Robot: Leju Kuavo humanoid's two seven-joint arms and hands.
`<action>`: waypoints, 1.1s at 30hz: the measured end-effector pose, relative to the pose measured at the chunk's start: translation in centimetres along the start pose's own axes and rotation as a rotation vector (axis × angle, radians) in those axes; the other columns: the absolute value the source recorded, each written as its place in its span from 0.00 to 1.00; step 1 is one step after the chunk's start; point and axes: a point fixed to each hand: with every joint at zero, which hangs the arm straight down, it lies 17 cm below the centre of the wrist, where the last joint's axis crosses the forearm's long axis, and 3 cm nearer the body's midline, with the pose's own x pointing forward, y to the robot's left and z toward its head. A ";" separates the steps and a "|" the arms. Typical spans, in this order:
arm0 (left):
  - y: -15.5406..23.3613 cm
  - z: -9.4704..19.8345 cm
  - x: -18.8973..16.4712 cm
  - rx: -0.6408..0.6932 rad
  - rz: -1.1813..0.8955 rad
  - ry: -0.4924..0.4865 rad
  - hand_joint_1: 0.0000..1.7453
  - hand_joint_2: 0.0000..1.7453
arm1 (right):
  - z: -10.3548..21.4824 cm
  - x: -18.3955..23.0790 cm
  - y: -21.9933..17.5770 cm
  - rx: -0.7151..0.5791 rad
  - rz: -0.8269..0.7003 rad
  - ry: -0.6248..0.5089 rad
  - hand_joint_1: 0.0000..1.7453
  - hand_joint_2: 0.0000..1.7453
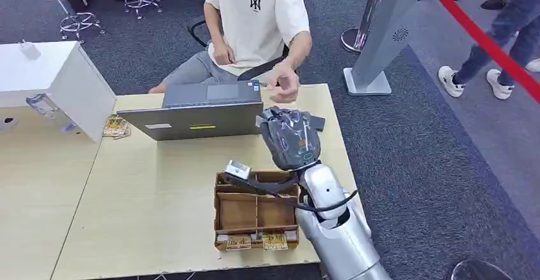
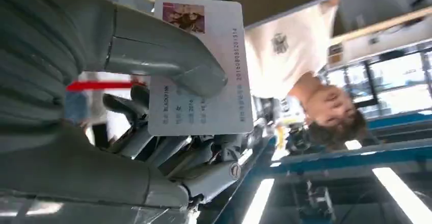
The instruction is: Pass the card to the sensor for recognition and then transmit it.
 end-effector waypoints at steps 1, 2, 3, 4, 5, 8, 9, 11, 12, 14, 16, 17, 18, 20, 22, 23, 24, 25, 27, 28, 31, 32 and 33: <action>0.0 0.0 0.0 0.000 0.001 0.000 0.00 0.00 | 0.2 0.1 -0.1 -0.003 -0.046 0.009 1.00 1.00; -0.1 0.0 0.0 0.000 0.008 0.002 0.00 0.00 | 0.4 0.2 -0.2 -0.004 -0.111 0.025 1.00 1.00; -0.1 0.0 0.0 0.001 0.015 0.004 0.00 0.00 | 0.6 0.3 -0.3 0.001 -0.176 0.041 1.00 1.00; 0.0 0.0 0.0 0.003 0.021 0.006 0.00 0.00 | 0.9 0.4 -0.4 0.003 -0.258 0.060 1.00 1.00; 0.0 0.0 0.0 0.005 0.025 0.006 0.00 0.00 | 1.0 0.6 -0.6 0.001 -0.314 0.070 1.00 1.00; 0.1 0.0 0.0 0.011 0.048 0.012 0.00 0.00 | 1.4 1.1 -0.7 0.019 -0.592 0.115 1.00 1.00; 0.1 0.0 -0.1 0.012 0.056 0.014 0.00 0.00 | 1.5 1.1 -1.1 0.012 -0.698 0.135 1.00 1.00; 0.1 0.0 -0.1 0.014 0.068 0.018 0.00 0.00 | 1.6 0.9 -1.9 -0.001 -0.842 0.144 1.00 1.00; 0.2 0.0 -0.2 0.017 0.078 0.020 0.00 0.00 | 1.7 0.6 -2.5 -0.017 -0.923 0.149 1.00 1.00; 0.3 -0.1 -0.3 0.022 0.093 0.023 0.00 0.00 | 2.0 0.2 -3.7 -0.038 -1.038 0.150 1.00 1.00; 0.5 -0.1 -0.3 0.025 0.107 0.023 0.00 0.00 | 2.4 -0.6 -4.6 -0.058 -1.098 0.155 1.00 1.00; 0.5 -0.1 -0.4 0.026 0.112 0.023 0.00 0.00 | 2.6 -0.9 -4.8 -0.064 -1.114 0.159 1.00 1.00; 0.6 -0.1 -0.4 0.029 0.117 0.022 0.00 0.00 | 2.8 -1.3 -5.1 -0.072 -1.134 0.166 1.00 1.00; 0.8 -0.2 -0.4 0.034 0.129 0.020 0.00 0.00 | 3.4 -2.2 -5.4 -0.085 -1.147 0.185 1.00 1.00; 0.8 -0.2 -0.4 0.035 0.133 0.018 0.00 0.00 | 3.6 -2.6 -5.5 -0.089 -1.148 0.192 1.00 1.00; 0.8 -0.2 -0.4 0.035 0.133 0.018 0.00 0.00 | 3.6 -2.6 -5.5 -0.089 -1.148 0.192 1.00 1.00; 0.8 -0.2 -0.4 0.035 0.133 0.018 0.00 0.00 | 3.6 -2.6 -5.5 -0.089 -1.148 0.192 1.00 1.00; 0.8 -0.2 -0.4 0.035 0.133 0.018 0.00 0.00 | 3.6 -2.6 -5.5 -0.089 -1.148 0.192 1.00 1.00; 0.8 -0.2 -0.4 0.036 0.133 0.018 0.00 0.00 | 3.6 -2.7 -5.5 -0.090 -1.149 0.193 1.00 1.00; 0.9 -0.2 -0.4 0.038 0.137 0.019 0.00 0.00 | 3.8 -3.1 -5.6 -0.095 -1.152 0.201 1.00 1.00; 1.2 -0.3 -0.5 0.042 0.173 0.020 0.00 0.00 | 5.5 -4.8 -5.0 -0.090 -1.176 0.263 1.00 1.00; 1.3 -0.3 -0.6 0.043 0.187 0.024 0.00 0.00 | 6.5 -5.5 -4.6 -0.087 -1.182 0.290 1.00 1.00; 1.3 -0.3 -0.6 0.043 0.201 0.025 0.00 0.00 | 7.4 -6.1 -4.2 -0.083 -1.188 0.319 1.00 1.00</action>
